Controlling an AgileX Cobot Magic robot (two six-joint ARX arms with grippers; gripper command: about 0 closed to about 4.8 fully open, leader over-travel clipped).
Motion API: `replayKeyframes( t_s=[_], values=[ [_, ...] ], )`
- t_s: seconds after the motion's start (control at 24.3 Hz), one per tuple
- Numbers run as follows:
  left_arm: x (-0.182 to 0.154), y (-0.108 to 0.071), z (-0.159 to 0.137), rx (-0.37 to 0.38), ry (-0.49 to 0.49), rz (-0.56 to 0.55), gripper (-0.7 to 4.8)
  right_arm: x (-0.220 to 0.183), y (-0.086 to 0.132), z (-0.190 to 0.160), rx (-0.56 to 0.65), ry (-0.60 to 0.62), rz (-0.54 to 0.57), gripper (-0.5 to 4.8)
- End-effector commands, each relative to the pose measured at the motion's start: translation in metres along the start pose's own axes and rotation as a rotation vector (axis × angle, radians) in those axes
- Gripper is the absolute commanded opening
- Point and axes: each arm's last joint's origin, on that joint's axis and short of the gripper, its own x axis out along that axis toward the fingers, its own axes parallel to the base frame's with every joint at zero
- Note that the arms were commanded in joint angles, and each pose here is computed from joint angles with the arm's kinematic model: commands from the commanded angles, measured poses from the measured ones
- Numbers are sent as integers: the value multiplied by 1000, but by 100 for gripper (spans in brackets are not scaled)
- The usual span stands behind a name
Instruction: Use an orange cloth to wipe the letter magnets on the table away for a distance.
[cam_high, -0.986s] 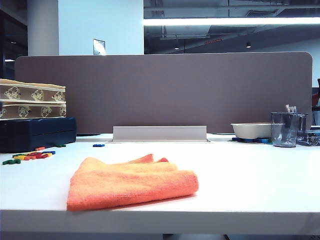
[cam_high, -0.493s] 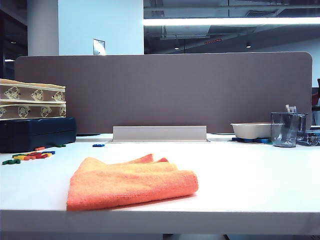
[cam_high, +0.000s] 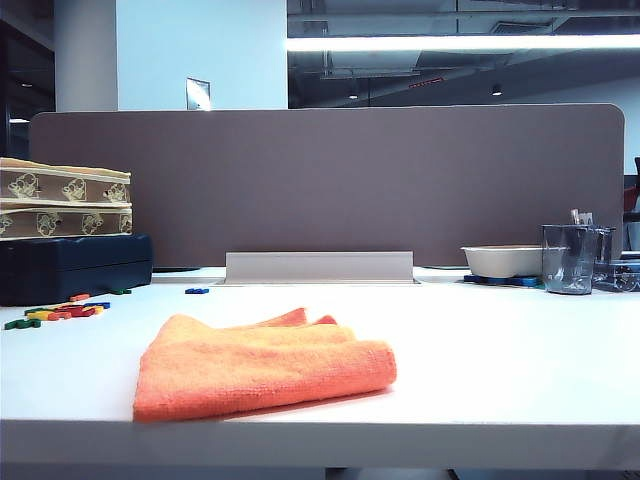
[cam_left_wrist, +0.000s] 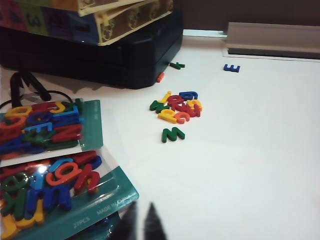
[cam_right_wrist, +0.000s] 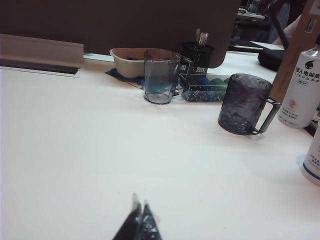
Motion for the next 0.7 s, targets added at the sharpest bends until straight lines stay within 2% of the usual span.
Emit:
replayKeyframes(
  t_s=[0.04, 0.33, 0.7],
  values=[
    [0, 2, -1, -17, 11, 13, -6, -1, 0, 2, 3, -19, -4, -1],
    [1, 6, -1, -29, 14, 21, -6, -1, 0, 2, 3, -19, -4, -1],
    [1, 1, -1, -25, 21, -139, -6, -1, 0, 2, 3, -19, -4, -1]
  ],
)
